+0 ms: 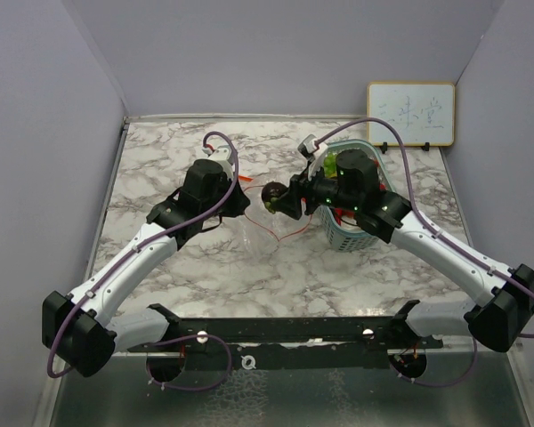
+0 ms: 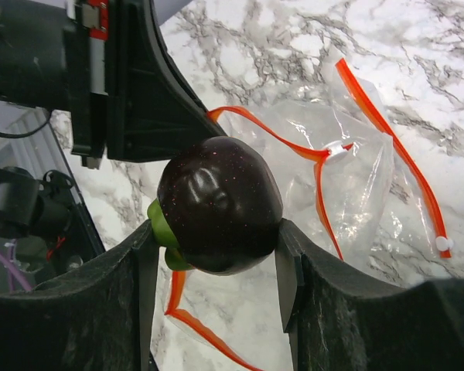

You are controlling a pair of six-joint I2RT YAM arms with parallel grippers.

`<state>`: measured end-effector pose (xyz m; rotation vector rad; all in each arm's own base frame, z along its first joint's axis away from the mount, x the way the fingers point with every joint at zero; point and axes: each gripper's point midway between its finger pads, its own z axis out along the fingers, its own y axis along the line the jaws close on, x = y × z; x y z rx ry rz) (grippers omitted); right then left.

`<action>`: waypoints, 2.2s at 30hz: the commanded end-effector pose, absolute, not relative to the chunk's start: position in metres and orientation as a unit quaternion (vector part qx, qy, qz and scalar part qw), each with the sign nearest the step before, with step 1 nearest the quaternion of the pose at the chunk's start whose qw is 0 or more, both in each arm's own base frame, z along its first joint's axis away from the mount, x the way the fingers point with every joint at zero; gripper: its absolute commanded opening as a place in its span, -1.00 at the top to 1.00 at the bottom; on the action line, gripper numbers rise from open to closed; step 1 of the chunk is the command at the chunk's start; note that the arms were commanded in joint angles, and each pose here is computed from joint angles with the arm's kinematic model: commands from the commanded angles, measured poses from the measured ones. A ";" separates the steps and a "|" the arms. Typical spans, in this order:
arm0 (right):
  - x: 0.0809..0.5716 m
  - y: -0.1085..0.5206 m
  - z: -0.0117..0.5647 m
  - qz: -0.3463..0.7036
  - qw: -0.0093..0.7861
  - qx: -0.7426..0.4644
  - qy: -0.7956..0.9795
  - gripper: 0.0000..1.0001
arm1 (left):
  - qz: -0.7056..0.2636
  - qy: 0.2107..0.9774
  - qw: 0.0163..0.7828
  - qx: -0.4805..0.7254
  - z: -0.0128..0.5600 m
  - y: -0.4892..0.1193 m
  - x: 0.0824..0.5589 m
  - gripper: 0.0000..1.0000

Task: Place the food in the zip-top bag and seal the zipper
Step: Place the fake fruit in the zipper food storage bag, then pick up the fake vegetable from the bin.

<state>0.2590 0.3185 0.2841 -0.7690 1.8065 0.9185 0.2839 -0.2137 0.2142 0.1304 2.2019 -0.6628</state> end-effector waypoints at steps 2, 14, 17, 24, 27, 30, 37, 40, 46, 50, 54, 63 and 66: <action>0.269 0.315 0.274 0.344 0.479 -0.319 0.742 0.00 | -0.280 0.862 0.418 0.054 0.228 -0.219 0.288 1.00; 0.294 0.278 0.274 0.257 0.515 -0.228 0.786 -0.99 | -0.290 0.861 0.414 0.058 0.227 -0.224 0.288 1.00; 0.316 0.235 0.275 0.162 0.545 -0.138 0.811 -0.99 | -0.289 0.860 0.416 0.060 0.229 -0.223 0.286 1.00; 0.359 0.148 0.259 -0.002 0.541 -0.003 0.841 -0.96 | -0.285 0.859 0.421 0.063 0.233 -0.219 0.284 1.00; 0.372 0.125 0.248 -0.039 0.539 0.018 0.841 -0.85 | -0.285 0.858 0.422 0.063 0.233 -0.218 0.283 1.00; 0.384 0.111 0.238 -0.070 0.536 0.026 0.841 -0.79 | -0.283 0.859 0.421 0.063 0.231 -0.218 0.282 1.00; 0.408 0.104 0.224 -0.098 0.541 0.033 0.834 -0.67 | -0.281 0.861 0.418 0.062 0.227 -0.217 0.281 1.00; 0.418 0.096 0.218 -0.115 0.542 0.044 0.831 -0.64 | -0.278 0.862 0.419 0.063 0.226 -0.215 0.280 1.00; 0.436 0.084 0.208 -0.125 0.544 0.061 0.828 -0.43 | -0.270 0.866 0.416 0.066 0.221 -0.213 0.280 1.00; 0.445 0.076 0.202 -0.137 0.542 0.067 0.827 0.04 | -0.269 0.867 0.413 0.066 0.219 -0.213 0.279 1.00; 0.448 0.072 0.203 -0.132 0.547 0.068 0.824 0.56 | -0.268 0.868 0.413 0.066 0.218 -0.213 0.280 1.00; 0.418 0.100 0.270 -0.012 0.587 0.016 0.809 0.95 | -0.271 0.868 0.411 0.066 0.219 -0.214 0.281 1.00; 0.389 0.124 0.304 0.076 0.600 -0.031 0.796 0.95 | -0.272 0.867 0.413 0.066 0.220 -0.215 0.281 1.00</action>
